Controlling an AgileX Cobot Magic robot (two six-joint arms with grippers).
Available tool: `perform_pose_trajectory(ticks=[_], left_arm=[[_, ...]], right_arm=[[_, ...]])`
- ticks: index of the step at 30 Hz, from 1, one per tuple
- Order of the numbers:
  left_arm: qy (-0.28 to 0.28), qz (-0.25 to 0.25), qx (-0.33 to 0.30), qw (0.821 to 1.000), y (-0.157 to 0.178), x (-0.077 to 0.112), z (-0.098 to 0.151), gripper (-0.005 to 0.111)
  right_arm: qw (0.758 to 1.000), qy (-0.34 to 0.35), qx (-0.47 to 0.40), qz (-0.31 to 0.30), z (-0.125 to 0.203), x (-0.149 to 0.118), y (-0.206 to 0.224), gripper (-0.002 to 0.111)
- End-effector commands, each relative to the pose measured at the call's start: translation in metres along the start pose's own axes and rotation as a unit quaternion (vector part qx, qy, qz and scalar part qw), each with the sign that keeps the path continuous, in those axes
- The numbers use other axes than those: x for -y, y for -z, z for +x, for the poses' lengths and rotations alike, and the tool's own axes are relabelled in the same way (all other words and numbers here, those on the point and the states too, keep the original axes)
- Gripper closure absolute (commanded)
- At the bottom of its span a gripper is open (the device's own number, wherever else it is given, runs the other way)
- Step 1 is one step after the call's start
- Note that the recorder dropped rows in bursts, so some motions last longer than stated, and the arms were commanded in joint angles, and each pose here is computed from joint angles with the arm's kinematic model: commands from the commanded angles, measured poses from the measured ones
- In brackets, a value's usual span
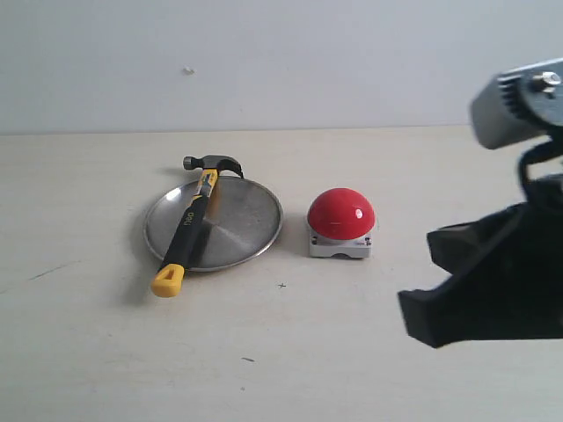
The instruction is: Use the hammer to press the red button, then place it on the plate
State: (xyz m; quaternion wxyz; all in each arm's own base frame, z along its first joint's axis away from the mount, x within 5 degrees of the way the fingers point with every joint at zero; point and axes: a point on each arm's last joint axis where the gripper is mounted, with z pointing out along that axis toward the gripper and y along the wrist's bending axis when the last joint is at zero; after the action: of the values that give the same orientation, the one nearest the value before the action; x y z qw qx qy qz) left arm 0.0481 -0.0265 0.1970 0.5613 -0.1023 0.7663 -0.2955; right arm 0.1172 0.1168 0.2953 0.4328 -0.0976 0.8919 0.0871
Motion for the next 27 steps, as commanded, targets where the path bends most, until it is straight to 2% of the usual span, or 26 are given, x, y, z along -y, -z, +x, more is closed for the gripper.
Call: perform_pose_trajectory(ticks=[1, 7, 19, 23, 27], left_arm=[[-0.001, 0.0, 0.003, 1.0, 0.0, 0.0, 0.0, 0.104], [-0.001, 0.0, 0.003, 1.0, 0.0, 0.0, 0.0, 0.104], [-0.001, 0.0, 0.003, 1.0, 0.0, 0.0, 0.0, 0.104], [-0.001, 0.0, 0.003, 1.0, 0.0, 0.0, 0.0, 0.104], [-0.001, 0.0, 0.003, 1.0, 0.0, 0.0, 0.0, 0.104]], right_arm=[[0.998, -0.054, -0.004, -0.035, 0.006, 0.012, 0.017, 0.108], [0.996, -0.075, 0.014, -0.056, 0.004, 0.019, 0.029, 0.108], [0.995, -0.073, 0.019, -0.059, 0.003, 0.019, 0.029, 0.108], [0.991, -0.122, 0.018, -0.054, 0.002, 0.027, 0.031, 0.108], [0.976, -0.217, 0.023, -0.022, 0.001, 0.05, 0.037, 0.108]])
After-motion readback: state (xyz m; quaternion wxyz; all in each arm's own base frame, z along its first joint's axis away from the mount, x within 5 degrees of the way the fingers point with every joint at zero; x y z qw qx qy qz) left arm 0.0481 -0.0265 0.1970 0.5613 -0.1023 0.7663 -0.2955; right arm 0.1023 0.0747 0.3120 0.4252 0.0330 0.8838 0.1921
